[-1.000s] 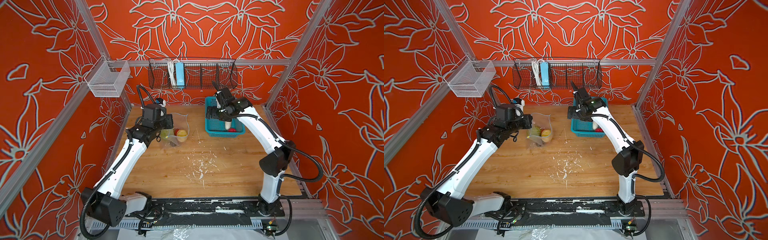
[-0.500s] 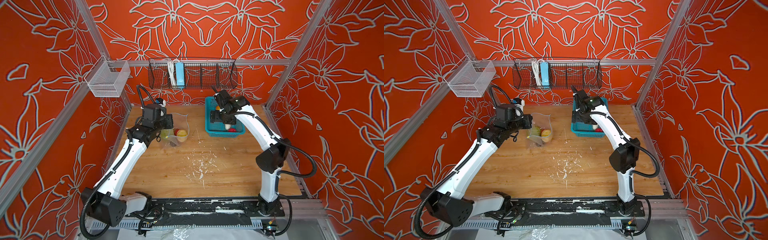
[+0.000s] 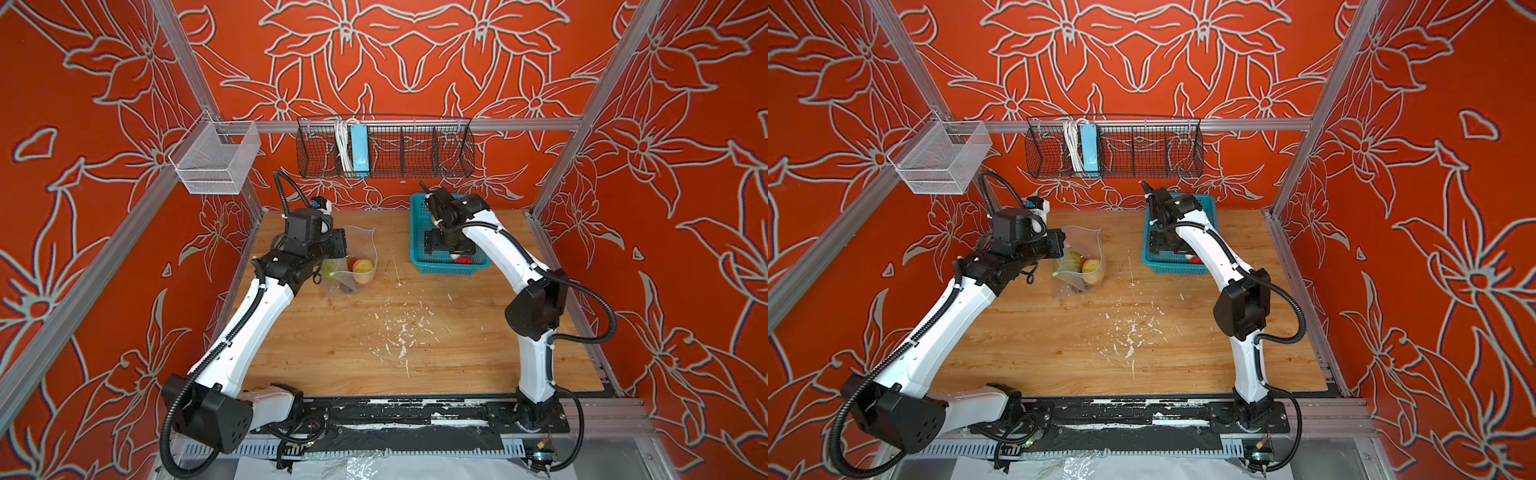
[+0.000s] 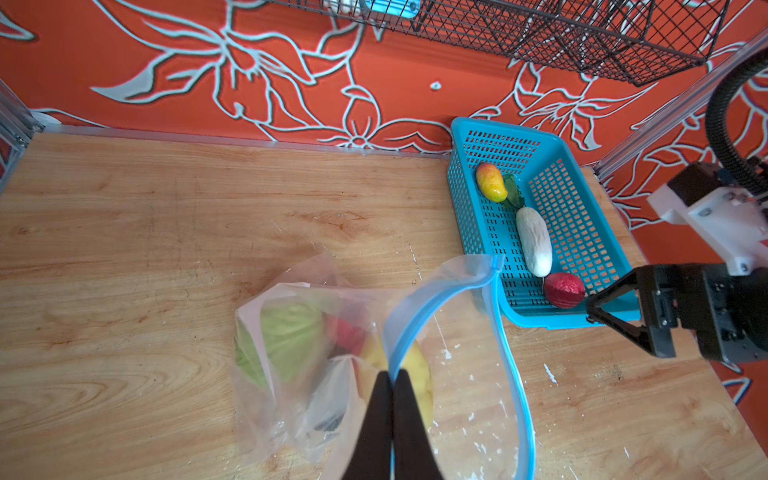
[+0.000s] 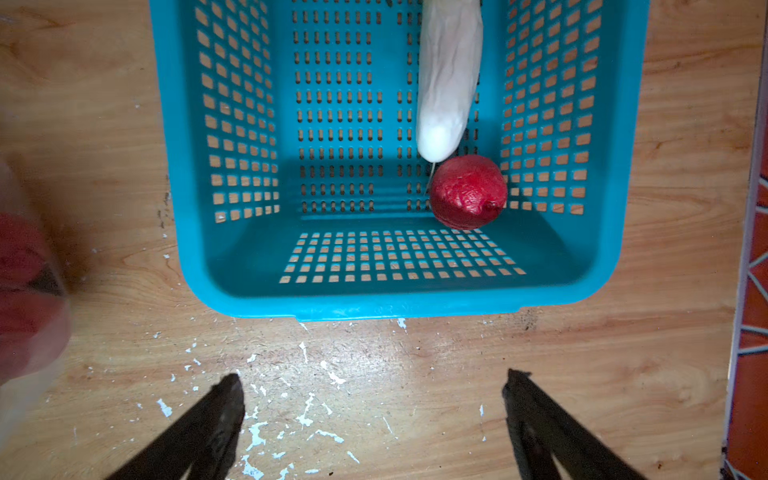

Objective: Place the food in the zip-top bag and seal the zipper
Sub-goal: 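Raise the right gripper back over the teal basket while the left holds the bag, then lower the open right gripper into the basket over the red beet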

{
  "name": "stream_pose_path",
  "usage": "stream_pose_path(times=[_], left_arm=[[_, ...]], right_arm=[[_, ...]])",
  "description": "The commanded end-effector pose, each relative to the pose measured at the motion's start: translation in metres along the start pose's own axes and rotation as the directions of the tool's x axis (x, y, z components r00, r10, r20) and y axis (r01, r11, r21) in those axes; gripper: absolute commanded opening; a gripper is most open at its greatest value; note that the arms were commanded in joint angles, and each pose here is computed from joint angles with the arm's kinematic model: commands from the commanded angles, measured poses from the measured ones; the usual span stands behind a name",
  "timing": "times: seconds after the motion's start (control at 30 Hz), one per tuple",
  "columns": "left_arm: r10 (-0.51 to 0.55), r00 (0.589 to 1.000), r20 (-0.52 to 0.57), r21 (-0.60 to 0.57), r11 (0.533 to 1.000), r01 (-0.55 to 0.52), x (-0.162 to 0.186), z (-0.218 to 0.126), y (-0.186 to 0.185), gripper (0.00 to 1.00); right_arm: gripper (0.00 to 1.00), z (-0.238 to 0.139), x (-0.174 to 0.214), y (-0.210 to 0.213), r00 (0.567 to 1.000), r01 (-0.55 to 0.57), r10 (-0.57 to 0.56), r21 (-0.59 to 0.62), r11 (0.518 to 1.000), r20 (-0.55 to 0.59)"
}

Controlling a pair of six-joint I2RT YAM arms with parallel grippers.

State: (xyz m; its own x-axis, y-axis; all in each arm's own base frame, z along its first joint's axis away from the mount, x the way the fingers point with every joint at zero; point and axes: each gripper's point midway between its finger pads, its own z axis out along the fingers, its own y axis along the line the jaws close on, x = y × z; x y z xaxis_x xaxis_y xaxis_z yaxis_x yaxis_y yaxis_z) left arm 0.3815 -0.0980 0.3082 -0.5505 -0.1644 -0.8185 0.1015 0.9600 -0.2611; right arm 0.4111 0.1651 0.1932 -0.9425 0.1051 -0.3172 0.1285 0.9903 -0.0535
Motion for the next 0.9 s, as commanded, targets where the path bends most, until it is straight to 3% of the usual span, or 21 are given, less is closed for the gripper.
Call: stream_pose_path(times=[0.0,0.87], left_arm=[[-0.006,1.000,0.028,0.010,1.000,0.006,-0.006,-0.006,-0.001,0.00],[-0.019,1.000,0.024,-0.033,0.999,0.020,-0.006,-0.003,0.006,0.00]], right_arm=[[0.98,0.014,0.005,-0.018,0.997,-0.020,0.025,0.073,0.997,-0.067],[0.98,0.066,-0.034,-0.057,0.993,-0.052,0.065,0.139,0.989,-0.095]])
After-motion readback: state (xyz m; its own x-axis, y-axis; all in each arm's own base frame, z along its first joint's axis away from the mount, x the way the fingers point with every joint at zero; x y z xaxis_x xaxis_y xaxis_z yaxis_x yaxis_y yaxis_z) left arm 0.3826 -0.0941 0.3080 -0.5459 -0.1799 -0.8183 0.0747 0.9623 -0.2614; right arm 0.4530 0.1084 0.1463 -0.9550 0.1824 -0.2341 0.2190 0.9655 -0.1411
